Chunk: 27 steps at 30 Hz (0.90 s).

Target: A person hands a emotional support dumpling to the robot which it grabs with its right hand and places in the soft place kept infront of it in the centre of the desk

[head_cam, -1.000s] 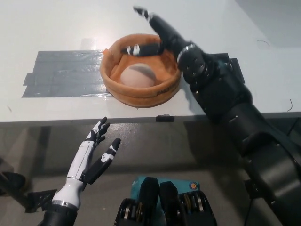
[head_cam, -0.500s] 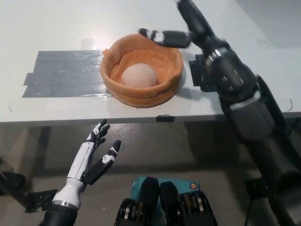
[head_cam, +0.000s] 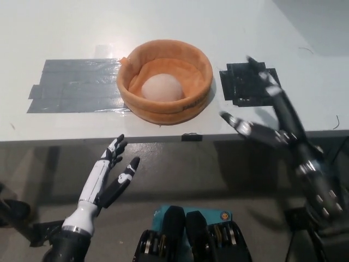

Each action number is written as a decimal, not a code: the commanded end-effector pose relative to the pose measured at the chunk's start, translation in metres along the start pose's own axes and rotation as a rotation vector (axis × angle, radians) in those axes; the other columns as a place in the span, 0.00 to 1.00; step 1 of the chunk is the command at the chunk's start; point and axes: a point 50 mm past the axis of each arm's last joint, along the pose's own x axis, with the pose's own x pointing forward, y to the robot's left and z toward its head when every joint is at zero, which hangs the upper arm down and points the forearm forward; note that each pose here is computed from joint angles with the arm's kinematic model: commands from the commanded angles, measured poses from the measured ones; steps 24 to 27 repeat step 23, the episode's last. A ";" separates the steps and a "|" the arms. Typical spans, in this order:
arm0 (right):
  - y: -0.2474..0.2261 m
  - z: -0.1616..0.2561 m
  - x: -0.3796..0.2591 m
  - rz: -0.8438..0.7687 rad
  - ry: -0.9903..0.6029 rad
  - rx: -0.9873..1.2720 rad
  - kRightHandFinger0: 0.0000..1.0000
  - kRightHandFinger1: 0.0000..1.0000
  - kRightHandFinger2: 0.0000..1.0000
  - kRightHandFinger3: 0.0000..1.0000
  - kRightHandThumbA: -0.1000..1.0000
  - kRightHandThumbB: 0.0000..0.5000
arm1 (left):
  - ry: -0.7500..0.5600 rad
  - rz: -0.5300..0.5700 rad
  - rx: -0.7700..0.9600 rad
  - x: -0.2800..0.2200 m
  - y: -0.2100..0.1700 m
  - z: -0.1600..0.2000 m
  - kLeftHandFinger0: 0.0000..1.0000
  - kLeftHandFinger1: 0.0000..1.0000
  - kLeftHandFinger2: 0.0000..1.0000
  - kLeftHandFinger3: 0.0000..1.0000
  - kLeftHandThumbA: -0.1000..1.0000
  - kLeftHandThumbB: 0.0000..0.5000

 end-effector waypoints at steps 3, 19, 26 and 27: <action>-0.016 -0.035 -0.030 -0.067 0.042 0.084 1.00 1.00 1.00 1.00 0.76 0.52 | -0.100 0.043 0.015 0.016 0.015 0.022 1.00 1.00 1.00 1.00 0.78 0.00; 0.032 -0.091 -0.064 0.097 0.197 0.077 1.00 1.00 1.00 1.00 0.77 0.61 | -0.075 0.038 0.027 -0.007 0.012 0.014 1.00 1.00 1.00 1.00 0.76 0.00; 0.036 -0.092 -0.076 0.107 0.204 0.077 1.00 1.00 1.00 1.00 0.75 0.61 | -0.060 0.029 0.022 -0.016 0.010 0.010 1.00 1.00 1.00 1.00 0.76 0.00; 0.036 -0.092 -0.076 0.107 0.204 0.077 1.00 1.00 1.00 1.00 0.75 0.61 | -0.060 0.029 0.022 -0.016 0.010 0.010 1.00 1.00 1.00 1.00 0.76 0.00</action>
